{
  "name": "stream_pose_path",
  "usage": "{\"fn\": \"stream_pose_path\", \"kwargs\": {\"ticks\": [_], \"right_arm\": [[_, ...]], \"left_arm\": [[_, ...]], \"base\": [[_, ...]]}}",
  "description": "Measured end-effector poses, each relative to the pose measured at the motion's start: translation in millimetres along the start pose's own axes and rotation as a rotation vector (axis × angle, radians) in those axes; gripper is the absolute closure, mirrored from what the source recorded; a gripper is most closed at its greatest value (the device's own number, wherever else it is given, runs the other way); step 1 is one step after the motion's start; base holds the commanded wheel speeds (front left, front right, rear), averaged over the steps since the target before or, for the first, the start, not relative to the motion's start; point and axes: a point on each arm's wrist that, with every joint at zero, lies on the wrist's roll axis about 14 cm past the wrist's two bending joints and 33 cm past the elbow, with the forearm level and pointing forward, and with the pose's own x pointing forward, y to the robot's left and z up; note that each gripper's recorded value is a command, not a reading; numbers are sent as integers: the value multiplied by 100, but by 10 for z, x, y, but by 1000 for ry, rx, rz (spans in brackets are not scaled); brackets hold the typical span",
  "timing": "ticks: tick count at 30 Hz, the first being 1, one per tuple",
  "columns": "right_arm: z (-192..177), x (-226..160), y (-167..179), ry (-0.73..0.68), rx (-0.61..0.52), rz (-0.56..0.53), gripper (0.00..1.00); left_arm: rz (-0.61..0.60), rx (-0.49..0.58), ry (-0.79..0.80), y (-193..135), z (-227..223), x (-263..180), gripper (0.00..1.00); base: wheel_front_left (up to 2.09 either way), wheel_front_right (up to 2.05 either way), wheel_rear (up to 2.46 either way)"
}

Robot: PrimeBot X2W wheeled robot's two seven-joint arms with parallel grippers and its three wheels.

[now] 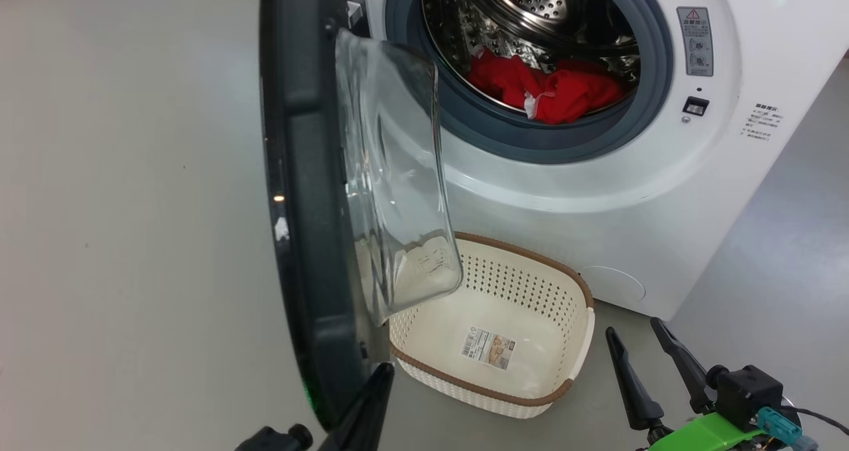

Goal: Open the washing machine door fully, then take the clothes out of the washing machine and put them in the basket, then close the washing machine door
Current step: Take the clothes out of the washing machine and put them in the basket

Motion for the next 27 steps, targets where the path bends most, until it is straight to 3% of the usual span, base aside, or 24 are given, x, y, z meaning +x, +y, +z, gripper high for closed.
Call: {"fn": "stream_pose_path", "kwargs": {"ticks": [27], "right_arm": [[-118,44,-82,28,19,-11,0]], "left_arm": [[445,139,-89,1520,470,-203,100]], "base": [[0,0,0]]}}
